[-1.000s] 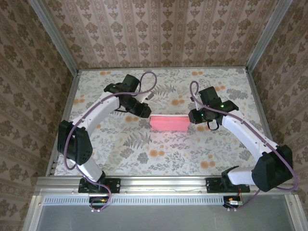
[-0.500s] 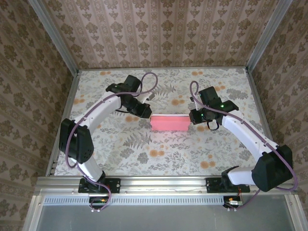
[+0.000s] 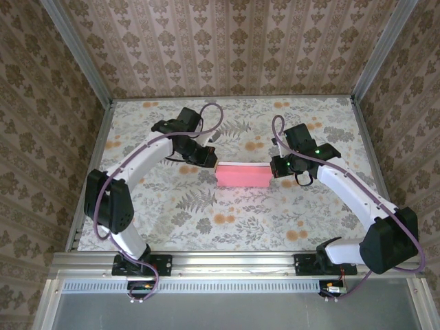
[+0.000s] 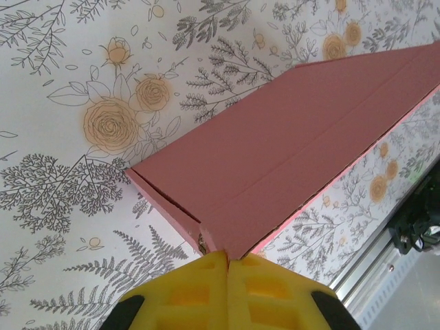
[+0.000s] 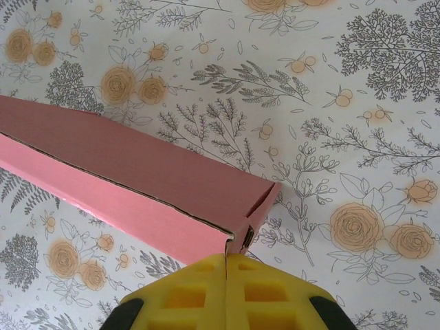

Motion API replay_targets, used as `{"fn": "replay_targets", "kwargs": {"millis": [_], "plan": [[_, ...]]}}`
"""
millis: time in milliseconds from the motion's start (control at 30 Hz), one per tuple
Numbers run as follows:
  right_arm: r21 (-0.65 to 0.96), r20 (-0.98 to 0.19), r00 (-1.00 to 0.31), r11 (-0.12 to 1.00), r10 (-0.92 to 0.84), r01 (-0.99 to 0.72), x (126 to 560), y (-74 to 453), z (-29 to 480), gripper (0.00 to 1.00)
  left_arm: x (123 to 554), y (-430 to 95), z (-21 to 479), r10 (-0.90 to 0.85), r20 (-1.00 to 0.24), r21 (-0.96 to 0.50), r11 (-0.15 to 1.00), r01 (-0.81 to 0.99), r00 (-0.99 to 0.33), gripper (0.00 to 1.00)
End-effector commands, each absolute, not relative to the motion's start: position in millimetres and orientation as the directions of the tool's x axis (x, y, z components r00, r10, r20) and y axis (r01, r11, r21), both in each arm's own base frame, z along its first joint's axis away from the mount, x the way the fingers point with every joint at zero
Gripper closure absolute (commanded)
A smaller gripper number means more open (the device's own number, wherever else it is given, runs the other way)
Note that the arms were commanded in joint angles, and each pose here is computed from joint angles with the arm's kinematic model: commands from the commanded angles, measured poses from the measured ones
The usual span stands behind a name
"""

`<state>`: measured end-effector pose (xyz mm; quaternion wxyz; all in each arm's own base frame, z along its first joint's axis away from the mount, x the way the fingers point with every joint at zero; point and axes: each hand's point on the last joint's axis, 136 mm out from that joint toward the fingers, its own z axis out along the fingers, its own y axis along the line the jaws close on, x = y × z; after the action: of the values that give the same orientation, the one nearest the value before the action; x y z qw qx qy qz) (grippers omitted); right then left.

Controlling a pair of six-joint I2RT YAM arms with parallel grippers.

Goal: Fold the paper box

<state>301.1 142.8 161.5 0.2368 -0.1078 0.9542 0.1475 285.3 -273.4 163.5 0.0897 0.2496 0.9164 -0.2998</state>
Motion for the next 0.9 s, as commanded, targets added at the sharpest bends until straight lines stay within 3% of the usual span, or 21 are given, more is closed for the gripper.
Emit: {"fn": "replay_targets", "kwargs": {"millis": [0, 867], "plan": [[0.288, -0.505, -0.857, 0.915, -0.105, -0.282, 302.5, 154.2, 172.1, 0.96, 277.0, -278.1, 158.1, 0.384, -0.292, -0.529, 0.698, 0.482, -0.876, 0.95], [0.212, -0.466, -0.876, 0.945, -0.125, -0.248, 285.1, 138.0, 146.8, 0.96, 266.8, -268.2, 133.5, 0.373, -0.290, -0.442, 0.765, 0.469, -0.881, 0.95]]}}
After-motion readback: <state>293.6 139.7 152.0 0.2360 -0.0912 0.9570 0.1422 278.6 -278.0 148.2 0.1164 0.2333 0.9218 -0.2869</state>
